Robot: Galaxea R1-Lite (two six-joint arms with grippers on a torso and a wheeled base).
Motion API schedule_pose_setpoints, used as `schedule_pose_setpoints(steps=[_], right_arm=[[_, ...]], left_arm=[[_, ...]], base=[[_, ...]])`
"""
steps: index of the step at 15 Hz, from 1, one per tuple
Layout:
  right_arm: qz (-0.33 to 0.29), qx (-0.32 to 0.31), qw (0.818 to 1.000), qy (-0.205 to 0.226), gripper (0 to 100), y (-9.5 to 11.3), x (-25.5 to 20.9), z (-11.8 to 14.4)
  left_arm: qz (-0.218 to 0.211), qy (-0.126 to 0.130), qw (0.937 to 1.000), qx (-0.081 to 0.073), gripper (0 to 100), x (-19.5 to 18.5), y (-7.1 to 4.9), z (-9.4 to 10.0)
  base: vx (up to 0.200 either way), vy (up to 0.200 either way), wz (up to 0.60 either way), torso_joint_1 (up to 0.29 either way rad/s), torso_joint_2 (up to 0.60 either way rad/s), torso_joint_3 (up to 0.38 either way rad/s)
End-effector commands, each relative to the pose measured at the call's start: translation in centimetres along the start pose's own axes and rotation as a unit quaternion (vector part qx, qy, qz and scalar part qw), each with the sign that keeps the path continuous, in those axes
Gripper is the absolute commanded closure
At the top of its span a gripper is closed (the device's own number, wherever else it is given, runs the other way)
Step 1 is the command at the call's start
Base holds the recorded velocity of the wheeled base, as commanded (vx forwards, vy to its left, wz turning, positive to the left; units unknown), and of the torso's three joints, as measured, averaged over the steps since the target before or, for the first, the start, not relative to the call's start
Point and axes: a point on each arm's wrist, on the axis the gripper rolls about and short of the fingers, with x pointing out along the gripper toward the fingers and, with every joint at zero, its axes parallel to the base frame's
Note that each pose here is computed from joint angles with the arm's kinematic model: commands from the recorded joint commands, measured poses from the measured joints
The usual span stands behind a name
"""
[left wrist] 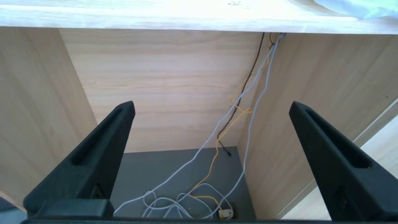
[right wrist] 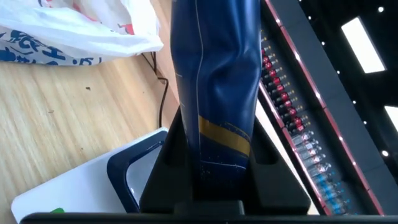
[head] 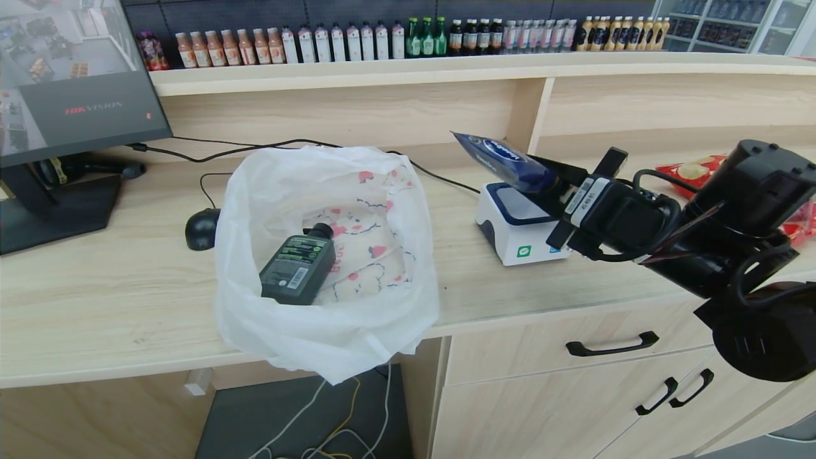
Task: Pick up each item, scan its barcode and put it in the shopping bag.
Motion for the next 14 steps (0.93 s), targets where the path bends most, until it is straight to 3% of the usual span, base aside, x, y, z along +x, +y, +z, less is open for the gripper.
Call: schedule_pose_setpoints(steps=[1, 14], right_arm=[[0.004, 0.002, 1.000, 0.001, 100, 0.3, 0.1, -0.1], [0.026, 0.004, 1.000, -0.008, 100, 1.3, -0.4, 0.0]], left_arm=[[0.000, 0.000, 1.0000, 0.000, 0, 0.0, 0.0, 0.0], [0.000, 0.000, 1.0000, 0.000, 0, 0.0, 0.0, 0.0]], base=[[0.000, 0.000, 0.00, 0.000, 0.00, 0.000], [0.000, 0.000, 0.00, 0.000, 0.00, 0.000]])
